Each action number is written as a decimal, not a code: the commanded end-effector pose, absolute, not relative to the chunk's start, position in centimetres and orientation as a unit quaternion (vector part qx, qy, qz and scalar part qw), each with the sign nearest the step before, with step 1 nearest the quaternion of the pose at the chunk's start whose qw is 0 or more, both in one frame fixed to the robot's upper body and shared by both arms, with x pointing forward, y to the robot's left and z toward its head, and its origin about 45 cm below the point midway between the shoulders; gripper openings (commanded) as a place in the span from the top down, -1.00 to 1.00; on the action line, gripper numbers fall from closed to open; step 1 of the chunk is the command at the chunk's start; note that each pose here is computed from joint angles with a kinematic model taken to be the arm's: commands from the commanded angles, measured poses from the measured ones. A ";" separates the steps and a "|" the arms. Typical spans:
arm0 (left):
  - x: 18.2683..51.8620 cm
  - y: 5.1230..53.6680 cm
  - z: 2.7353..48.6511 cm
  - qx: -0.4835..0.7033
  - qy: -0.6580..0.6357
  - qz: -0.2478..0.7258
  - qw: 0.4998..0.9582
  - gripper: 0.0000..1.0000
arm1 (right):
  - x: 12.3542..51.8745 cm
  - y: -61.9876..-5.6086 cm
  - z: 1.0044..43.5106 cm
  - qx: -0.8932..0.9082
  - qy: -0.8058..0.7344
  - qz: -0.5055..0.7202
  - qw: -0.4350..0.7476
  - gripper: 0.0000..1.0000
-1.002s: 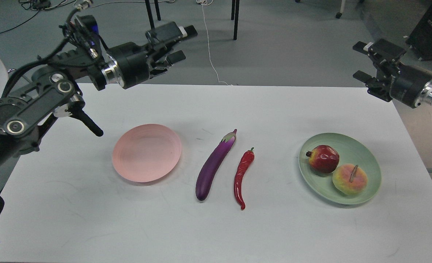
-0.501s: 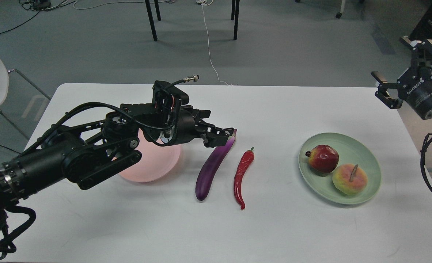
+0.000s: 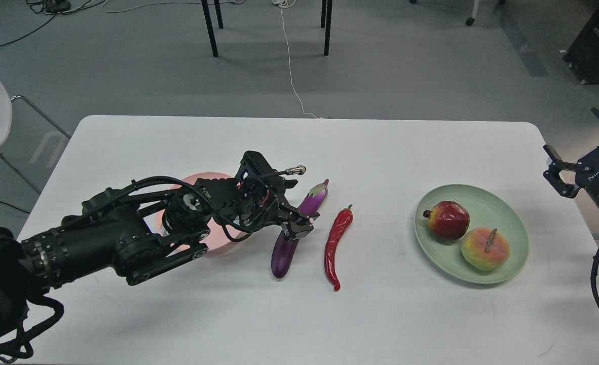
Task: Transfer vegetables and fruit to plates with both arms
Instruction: 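Reach the left gripper over the pink plate to the purple eggplant, then grasp the eggplant and lay it on the pink plate, then move the left gripper to the red chili pepper and grasp it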
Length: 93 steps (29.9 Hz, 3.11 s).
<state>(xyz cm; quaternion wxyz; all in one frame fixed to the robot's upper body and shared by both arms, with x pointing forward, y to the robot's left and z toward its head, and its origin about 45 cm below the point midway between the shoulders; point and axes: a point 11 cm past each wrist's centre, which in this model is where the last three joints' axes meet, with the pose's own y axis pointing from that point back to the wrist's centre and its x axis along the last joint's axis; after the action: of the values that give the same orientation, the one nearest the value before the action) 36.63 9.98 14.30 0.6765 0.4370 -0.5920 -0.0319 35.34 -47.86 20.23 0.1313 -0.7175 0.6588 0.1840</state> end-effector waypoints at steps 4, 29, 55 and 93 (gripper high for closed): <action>35.5 10.1 12.8 0.440 -0.591 -0.051 0.674 -0.24 | 35.4 -47.7 20.1 -0.719 0.657 0.185 0.130 -0.98; 36.2 11.2 13.3 0.450 -0.590 -0.043 0.669 0.83 | 35.4 -48.1 20.7 -0.719 0.660 0.177 0.130 -0.98; 36.3 28.5 16.9 0.560 -0.519 -0.024 0.645 -0.10 | 35.8 -48.2 21.3 -0.723 0.658 0.169 0.130 -0.98; 34.1 5.0 15.1 0.410 -0.569 -0.057 0.710 -0.62 | 35.6 -48.8 21.6 -0.722 0.662 0.162 0.121 -0.98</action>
<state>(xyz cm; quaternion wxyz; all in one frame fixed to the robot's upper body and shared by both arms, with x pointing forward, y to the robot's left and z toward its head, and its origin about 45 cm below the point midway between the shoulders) 34.39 6.05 15.73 0.7072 0.4124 -0.5718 -0.0528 35.58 -48.83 21.58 0.1212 -0.7220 0.6616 0.1621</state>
